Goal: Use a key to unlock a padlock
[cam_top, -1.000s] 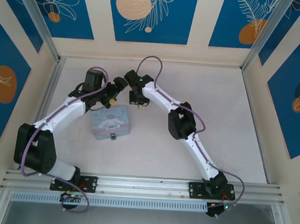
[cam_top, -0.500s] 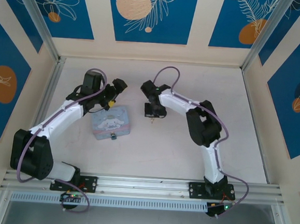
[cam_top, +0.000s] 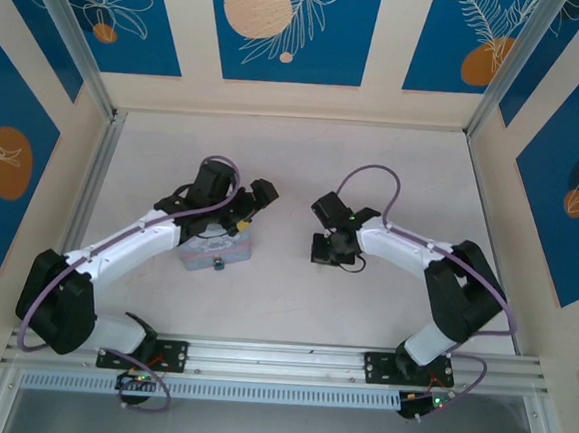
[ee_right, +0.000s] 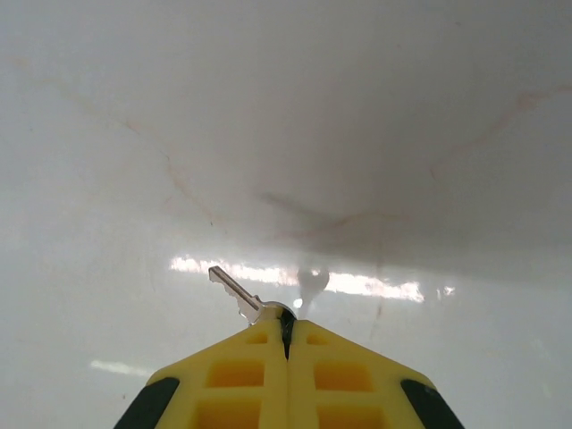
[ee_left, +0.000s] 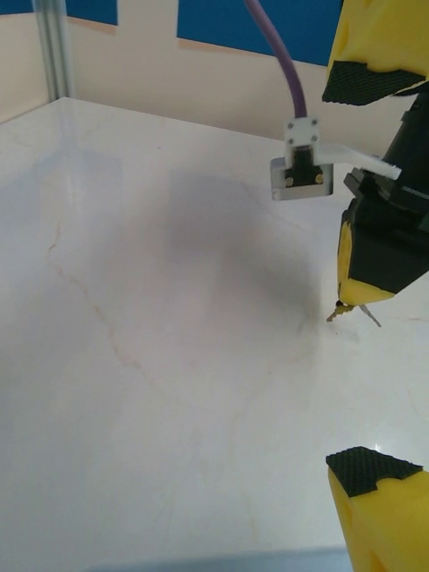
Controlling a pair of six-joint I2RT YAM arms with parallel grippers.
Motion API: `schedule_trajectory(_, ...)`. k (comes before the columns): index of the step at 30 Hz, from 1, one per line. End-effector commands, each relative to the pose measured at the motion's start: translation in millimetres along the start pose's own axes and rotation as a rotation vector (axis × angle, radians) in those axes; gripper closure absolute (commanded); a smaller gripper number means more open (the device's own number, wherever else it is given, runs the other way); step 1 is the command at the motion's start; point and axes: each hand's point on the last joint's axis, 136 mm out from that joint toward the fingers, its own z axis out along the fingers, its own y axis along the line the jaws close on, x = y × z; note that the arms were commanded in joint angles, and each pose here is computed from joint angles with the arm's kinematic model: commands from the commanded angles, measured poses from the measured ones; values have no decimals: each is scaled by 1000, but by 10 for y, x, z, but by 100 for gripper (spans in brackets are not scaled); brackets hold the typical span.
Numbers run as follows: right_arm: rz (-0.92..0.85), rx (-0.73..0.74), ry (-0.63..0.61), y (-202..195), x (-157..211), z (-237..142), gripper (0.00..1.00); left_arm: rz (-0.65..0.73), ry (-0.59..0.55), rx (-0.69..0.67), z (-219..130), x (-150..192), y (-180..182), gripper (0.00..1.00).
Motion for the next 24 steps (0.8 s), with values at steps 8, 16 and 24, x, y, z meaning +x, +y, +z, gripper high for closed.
schedule_trajectory(8, 56, -194, -146, 172, -114, -681, 100, -8, 56, 44, 367, 279, -180, 15)
schedule_trajectory(16, 80, -280, -180, 268, -205, -933, 100, 5, 118, 122, 570, 397, -445, 37)
schedule_trajectory(24, 120, -342, -170, 331, -288, -939, 100, -4, 174, 195, 742, 571, -583, 48)
